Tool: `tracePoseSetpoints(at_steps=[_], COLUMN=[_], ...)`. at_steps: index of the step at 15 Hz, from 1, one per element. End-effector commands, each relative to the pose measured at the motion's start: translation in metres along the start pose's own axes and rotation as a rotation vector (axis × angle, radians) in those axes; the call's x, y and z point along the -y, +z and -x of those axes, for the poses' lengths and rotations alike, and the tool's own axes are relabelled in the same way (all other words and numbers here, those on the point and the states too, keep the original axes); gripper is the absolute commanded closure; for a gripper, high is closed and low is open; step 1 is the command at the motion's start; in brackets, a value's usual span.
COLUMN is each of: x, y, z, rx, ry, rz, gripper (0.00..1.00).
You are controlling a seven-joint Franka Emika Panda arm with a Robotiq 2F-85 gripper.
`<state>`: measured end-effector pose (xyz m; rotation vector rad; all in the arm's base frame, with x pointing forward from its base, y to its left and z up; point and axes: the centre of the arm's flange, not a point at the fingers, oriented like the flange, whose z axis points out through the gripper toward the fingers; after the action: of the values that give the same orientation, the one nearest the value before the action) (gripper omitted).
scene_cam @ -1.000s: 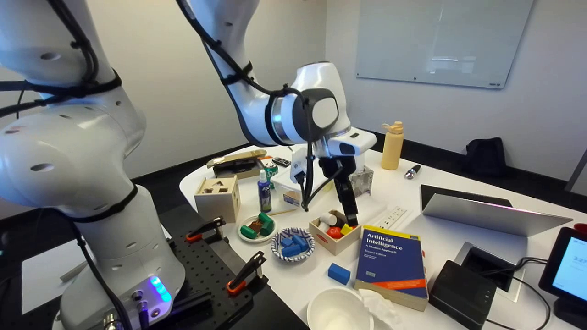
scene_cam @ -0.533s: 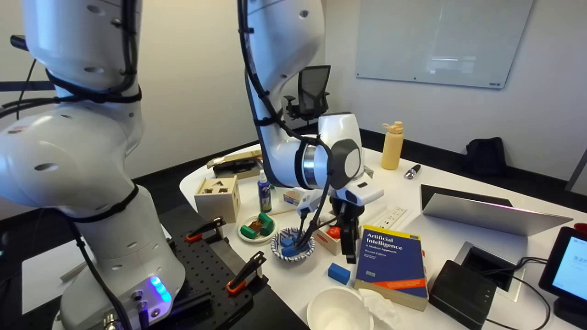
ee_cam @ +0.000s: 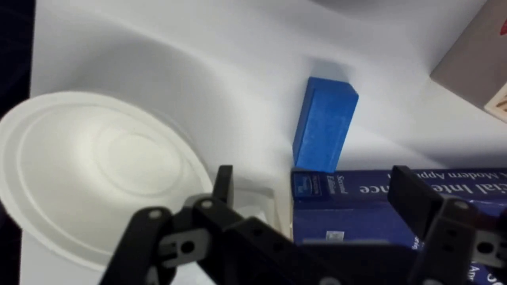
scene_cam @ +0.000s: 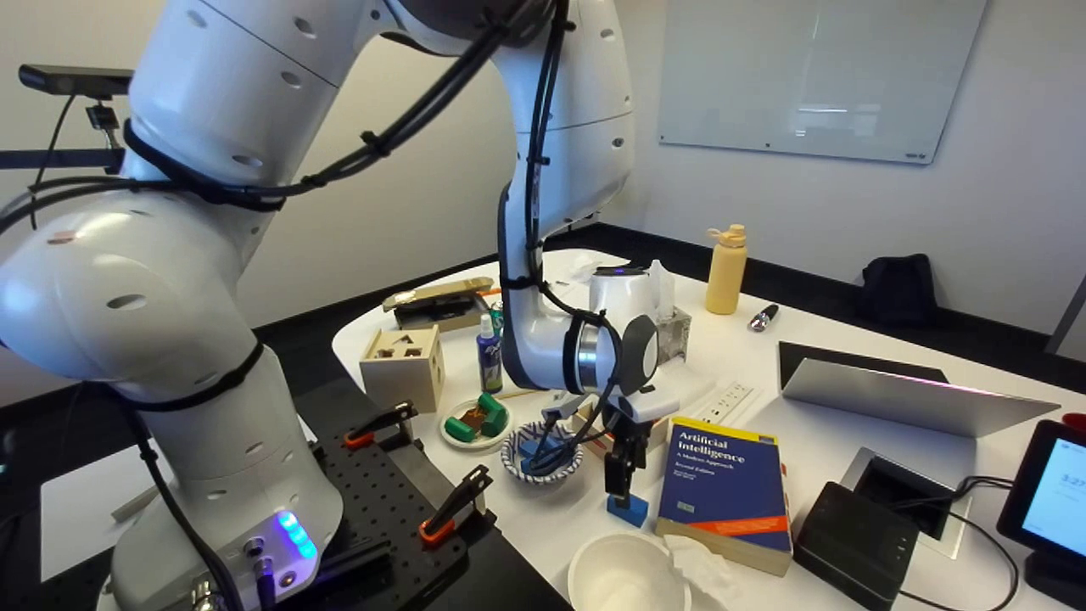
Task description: Put the blue block upright
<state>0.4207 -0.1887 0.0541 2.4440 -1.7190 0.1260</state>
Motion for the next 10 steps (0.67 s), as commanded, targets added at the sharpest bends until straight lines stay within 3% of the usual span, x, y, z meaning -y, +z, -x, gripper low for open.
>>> tracePoseSetpoints(at_steps=[1,7,8,9,10], x=[0.011,0.009,0.01,0.01,0.011], y=[0.028,0.056,0.059,0.06,0.06], z=[0.005,0.013,0.014,0.015,0.016], rx=[-0.02,-0.028,-0.029,-0.027,-0.03], ry=[0.066,0.117,0.122,0.125,0.126], rz=[-0.009,0.014,0.014,0.012,0.005], gripper=[0.0,0.0,0.07,0.26,0.34])
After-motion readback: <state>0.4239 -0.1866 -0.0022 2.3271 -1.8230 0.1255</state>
